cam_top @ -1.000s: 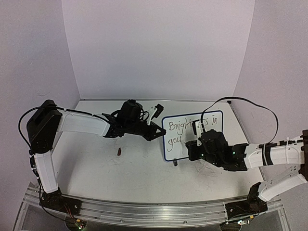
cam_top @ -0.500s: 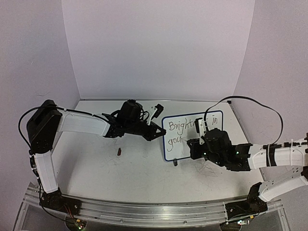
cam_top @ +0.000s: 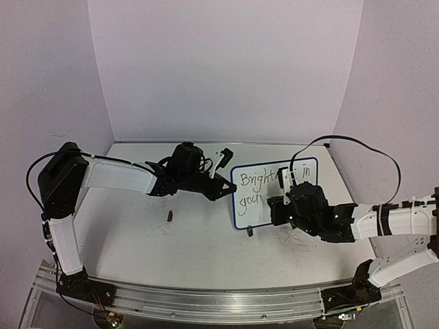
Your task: Write a sentence on the whiteboard
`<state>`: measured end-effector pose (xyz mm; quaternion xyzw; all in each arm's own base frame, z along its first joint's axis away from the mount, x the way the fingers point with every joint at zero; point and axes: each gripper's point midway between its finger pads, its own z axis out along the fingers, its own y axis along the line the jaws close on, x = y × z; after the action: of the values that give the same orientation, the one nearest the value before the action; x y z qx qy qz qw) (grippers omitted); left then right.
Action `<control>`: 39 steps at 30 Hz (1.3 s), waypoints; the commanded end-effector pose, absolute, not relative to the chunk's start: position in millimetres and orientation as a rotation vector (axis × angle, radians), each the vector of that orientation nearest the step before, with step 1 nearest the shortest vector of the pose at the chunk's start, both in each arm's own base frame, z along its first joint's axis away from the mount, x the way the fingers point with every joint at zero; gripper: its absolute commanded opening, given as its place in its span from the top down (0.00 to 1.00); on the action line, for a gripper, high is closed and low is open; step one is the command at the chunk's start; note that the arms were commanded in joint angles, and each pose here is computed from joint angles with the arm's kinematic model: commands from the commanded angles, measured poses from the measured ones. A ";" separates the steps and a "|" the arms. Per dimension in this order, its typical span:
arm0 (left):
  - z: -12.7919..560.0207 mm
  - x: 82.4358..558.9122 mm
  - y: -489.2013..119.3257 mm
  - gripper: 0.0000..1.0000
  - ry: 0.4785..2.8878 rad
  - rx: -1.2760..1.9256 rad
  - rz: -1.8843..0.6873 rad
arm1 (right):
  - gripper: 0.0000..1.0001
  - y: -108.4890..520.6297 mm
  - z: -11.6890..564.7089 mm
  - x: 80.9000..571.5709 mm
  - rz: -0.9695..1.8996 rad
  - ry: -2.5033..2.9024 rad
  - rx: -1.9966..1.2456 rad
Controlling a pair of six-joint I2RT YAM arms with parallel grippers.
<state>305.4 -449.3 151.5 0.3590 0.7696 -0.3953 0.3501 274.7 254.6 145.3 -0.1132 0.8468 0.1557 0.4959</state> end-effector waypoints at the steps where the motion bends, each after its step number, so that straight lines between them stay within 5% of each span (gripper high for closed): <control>1: 112.9 315.0 -423.8 1.00 2.124 0.946 -0.816 | 1.00 260.6 170.4 286.5 0.394 1.984 -0.238; 39: 114.5 315.8 -423.9 1.00 2.123 0.940 -0.815 | 1.00 249.6 127.2 270.0 0.379 2.097 -0.252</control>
<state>305.6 -449.2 151.1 0.3586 0.7702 -0.3946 0.3501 268.6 248.5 126.9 -0.1079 0.8589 0.1526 0.4768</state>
